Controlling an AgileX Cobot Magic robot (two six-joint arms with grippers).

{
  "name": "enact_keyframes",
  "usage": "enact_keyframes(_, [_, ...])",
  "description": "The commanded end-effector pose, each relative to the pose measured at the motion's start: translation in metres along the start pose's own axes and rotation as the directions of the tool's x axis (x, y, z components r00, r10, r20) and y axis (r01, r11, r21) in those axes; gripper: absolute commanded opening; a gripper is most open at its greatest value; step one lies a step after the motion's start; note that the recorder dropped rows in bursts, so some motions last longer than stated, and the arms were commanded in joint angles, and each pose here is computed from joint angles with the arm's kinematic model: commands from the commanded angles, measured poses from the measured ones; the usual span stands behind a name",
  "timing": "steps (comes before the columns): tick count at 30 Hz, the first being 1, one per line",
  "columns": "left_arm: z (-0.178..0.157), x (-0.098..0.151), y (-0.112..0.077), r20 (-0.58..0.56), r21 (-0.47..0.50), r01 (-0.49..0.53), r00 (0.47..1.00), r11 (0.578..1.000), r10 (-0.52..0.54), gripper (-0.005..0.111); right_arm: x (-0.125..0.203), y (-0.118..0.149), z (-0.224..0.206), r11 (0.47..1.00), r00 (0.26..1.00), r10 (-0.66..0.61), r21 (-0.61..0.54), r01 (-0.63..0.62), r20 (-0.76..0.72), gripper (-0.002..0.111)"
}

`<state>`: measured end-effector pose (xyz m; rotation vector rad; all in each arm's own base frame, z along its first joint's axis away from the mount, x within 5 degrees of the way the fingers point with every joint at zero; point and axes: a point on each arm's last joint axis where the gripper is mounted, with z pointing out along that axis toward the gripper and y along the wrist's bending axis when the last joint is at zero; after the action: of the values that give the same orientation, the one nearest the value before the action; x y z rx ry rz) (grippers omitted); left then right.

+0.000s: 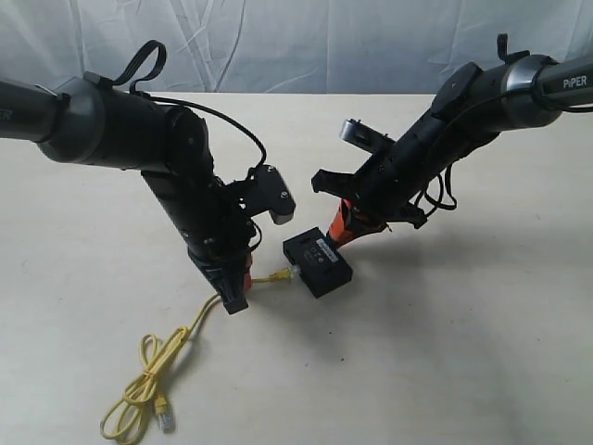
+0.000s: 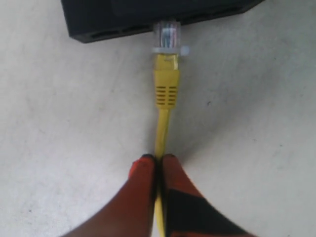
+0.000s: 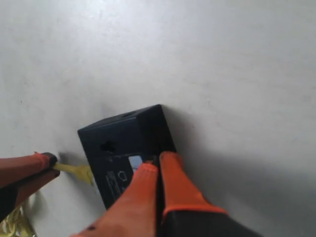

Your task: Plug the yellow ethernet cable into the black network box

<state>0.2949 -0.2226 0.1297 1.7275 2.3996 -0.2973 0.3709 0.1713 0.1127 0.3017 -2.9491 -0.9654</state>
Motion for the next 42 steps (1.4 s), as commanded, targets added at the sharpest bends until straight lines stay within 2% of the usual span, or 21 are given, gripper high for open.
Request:
enact_keyframes(1, [0.0,-0.001,0.0,0.003,-0.01,0.005,1.0,1.0,-0.005,0.0,-0.005,0.002,-0.008,1.0,0.998,0.013,0.018,-0.014,0.058,-0.001])
enact_keyframes(7, [0.0,-0.001,0.0,0.004,-0.01,0.018,1.0,1.0,-0.018,0.0,-0.009,0.0,-0.027,0.996,0.993,-0.011,0.088,0.001,0.12,-0.001])
enact_keyframes(12, [0.0,-0.001,0.0,0.003,-0.01,0.016,1.0,1.0,-0.016,0.0,-0.001,-0.011,-0.023,0.982,0.997,-0.082,0.174,0.078,0.014,-0.001])
enact_keyframes(16, [0.0,-0.001,0.0,0.003,-0.01,0.016,1.0,1.0,-0.016,0.0,0.001,-0.01,-0.012,0.985,0.997,-0.069,0.157,0.072,-0.024,-0.001])
enact_keyframes(22, [0.0,-0.001,0.0,0.001,-0.008,-0.008,1.0,1.0,0.008,0.0,0.005,0.008,0.005,0.984,0.994,-0.106,0.138,0.111,-0.041,-0.001])
enact_keyframes(33, [0.0,-0.001,0.0,0.002,-0.01,-0.008,1.0,1.0,0.008,0.0,0.008,0.018,0.009,0.988,0.992,-0.118,0.091,0.122,-0.051,-0.001])
enact_keyframes(42, [-0.002,-0.001,0.002,-0.009,-0.023,-0.079,0.997,0.997,0.079,0.0,0.007,0.022,0.01,0.958,0.959,-0.282,0.044,0.284,-0.041,-0.001])
